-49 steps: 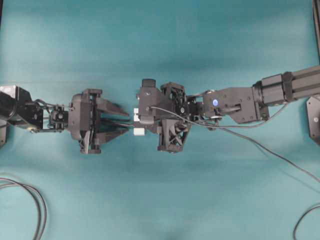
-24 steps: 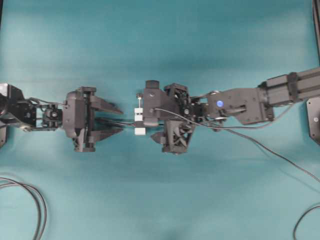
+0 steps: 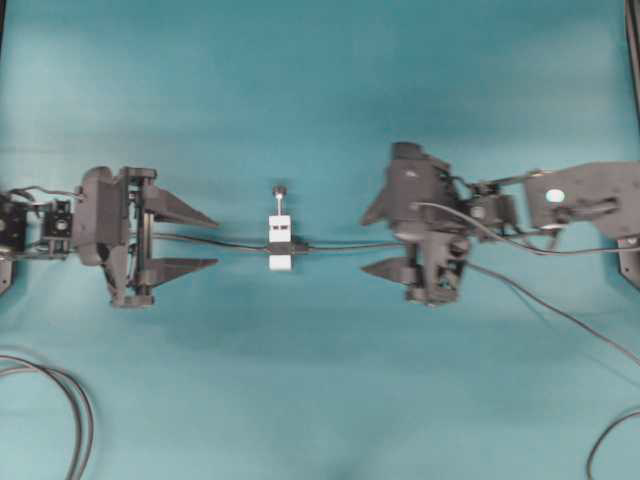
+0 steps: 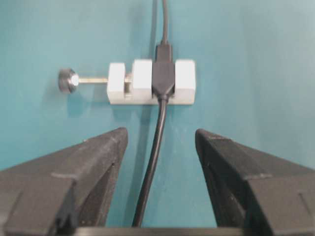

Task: Insert the USB cable into the female connector supported by the left arm.

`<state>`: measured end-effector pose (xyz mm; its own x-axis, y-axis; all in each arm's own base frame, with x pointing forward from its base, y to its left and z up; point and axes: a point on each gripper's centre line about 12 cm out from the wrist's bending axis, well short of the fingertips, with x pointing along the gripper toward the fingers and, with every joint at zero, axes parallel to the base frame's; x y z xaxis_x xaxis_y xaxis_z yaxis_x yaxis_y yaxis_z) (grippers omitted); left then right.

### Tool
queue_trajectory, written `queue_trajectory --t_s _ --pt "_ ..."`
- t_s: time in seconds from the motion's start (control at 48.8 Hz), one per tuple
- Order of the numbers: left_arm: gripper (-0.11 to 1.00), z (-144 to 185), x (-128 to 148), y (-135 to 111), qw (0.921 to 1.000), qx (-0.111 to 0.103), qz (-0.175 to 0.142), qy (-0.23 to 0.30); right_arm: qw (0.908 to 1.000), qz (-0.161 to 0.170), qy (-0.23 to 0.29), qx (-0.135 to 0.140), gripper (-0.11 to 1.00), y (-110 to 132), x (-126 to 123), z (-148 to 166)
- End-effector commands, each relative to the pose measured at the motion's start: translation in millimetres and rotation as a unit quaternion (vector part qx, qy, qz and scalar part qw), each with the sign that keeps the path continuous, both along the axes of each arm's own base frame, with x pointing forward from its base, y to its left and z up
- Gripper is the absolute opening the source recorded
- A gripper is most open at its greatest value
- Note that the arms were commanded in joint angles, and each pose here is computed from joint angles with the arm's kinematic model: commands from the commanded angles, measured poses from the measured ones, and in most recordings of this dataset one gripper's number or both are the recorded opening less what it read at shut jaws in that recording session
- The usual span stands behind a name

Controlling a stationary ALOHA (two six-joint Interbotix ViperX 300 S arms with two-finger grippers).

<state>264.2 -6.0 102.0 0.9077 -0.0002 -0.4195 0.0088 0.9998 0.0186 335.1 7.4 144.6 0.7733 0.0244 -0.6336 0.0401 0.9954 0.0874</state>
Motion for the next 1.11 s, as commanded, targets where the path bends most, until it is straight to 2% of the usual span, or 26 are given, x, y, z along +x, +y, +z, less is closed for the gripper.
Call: queue_trajectory --t_s 0.0,0.287,0.533,0.636,0.8,0.862,0.964,1.087 --pt "0.73 19 -2 -1 0.9998 -0.009 0.002 -0.018 0.9992 0.002 -0.039 0.0 0.77 0 -10 23" --pt "0.72 63 -35 0 0.9963 -0.013 -0.001 -0.085 0.9911 -0.001 -0.133 0.001 0.77 -4 -58 60" --pt "0.72 99 -71 1 0.9864 -0.025 -0.003 -0.162 0.9782 -0.003 -0.208 0.007 0.77 -4 -114 76" --pt "0.72 116 -83 1 0.9822 -0.034 -0.003 -0.185 0.975 -0.006 -0.222 0.008 0.77 -4 -131 82" --pt "0.72 130 -100 0 0.9767 -0.009 -0.015 -0.214 0.965 -0.001 -0.262 -0.003 0.77 -5 -152 92" --pt "0.73 133 -102 1 0.9747 -0.002 -0.016 -0.223 0.9611 0.005 -0.276 -0.016 0.78 -5 -157 94" --pt "0.73 140 -100 1 0.9711 0.002 -0.016 -0.238 0.9562 0.017 -0.29 -0.038 0.77 -4 -165 92" --pt "0.73 141 -101 1 0.9691 0.002 -0.016 -0.246 0.9544 0.018 -0.295 -0.042 0.77 -4 -170 90"
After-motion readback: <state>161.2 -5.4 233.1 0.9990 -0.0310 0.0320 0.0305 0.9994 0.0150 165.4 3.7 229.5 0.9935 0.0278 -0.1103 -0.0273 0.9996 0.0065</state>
